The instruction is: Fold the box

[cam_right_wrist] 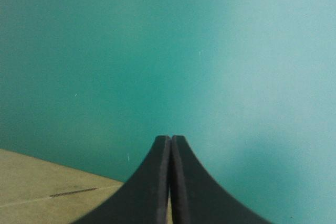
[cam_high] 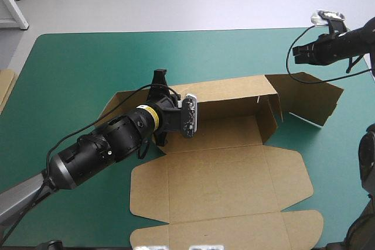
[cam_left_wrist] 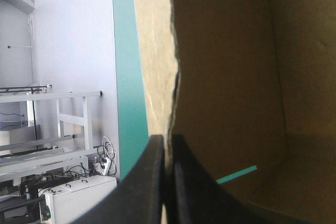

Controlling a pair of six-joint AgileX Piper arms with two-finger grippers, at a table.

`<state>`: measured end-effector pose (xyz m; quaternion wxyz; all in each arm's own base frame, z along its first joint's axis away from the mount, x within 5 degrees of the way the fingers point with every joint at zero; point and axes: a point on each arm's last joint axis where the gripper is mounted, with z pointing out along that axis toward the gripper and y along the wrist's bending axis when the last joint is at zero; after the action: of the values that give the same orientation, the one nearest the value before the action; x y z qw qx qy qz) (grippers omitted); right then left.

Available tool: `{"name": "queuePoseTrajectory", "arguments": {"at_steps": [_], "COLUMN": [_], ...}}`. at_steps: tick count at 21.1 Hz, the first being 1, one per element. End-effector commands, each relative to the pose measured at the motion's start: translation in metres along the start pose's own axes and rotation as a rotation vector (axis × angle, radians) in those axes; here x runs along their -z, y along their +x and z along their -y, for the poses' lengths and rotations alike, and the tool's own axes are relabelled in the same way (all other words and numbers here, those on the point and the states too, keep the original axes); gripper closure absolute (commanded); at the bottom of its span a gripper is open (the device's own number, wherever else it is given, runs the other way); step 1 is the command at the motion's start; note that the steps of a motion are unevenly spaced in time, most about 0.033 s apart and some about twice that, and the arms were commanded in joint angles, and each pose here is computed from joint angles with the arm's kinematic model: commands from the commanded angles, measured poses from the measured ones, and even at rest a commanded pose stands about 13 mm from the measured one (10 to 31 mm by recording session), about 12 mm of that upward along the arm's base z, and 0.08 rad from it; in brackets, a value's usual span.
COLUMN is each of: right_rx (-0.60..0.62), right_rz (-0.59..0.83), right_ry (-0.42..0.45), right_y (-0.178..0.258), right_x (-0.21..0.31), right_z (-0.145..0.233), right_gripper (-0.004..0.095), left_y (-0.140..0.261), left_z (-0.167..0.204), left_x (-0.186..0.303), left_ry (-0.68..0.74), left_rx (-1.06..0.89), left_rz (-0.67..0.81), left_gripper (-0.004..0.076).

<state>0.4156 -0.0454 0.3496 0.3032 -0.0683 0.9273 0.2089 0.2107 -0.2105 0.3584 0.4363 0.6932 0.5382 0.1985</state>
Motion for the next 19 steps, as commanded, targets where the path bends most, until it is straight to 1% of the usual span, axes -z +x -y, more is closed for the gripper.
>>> {"name": "queuePoseTrajectory", "arguments": {"at_steps": [1,3,7,9,12,14,17,19], "right_rx": [0.034,0.039,0.055,0.064,0.067,0.074,0.093,0.104], "right_rz": [0.047,0.032,0.046,0.052,0.053,0.051,0.072,0.081], "right_ry": [-0.018,-0.023,-0.054,-0.077,-0.069,-0.074,-0.056,-0.067], "right_y": [0.000,0.009,0.023,0.030,0.036,0.042,0.052,0.059], "right_x": [0.019,0.020,0.028,0.031,0.034,0.035,0.035,0.036], "right_z": [-0.015,-0.016,-0.024,-0.028,-0.030,-0.032,-0.034,-0.037], "right_gripper": [0.0925,0.0925,0.0925,0.0926,0.0927,0.0927,0.0927,0.0927], "left_y": [-0.003,-0.003,-0.005,-0.003,0.001,0.002,0.000,0.000], "left_z": [-0.013,-0.013,-0.014,-0.003,0.012,0.014,0.012,0.011], "left_x": [0.013,0.011,0.009,0.001,-0.007,-0.008,-0.007,-0.007], "left_ry": [-0.081,-0.082,-0.124,-0.132,-0.115,-0.117,-0.140,-0.142], "left_rx": [-0.006,-0.022,0.035,0.006,-0.019,-0.012,-0.010,-0.008], "left_rz": [0.039,0.028,0.065,0.064,0.061,0.065,0.078,0.083], "left_gripper": [0.0734,0.0734,0.0734,0.0734,0.0734,0.0734,0.0734,0.0734]}}
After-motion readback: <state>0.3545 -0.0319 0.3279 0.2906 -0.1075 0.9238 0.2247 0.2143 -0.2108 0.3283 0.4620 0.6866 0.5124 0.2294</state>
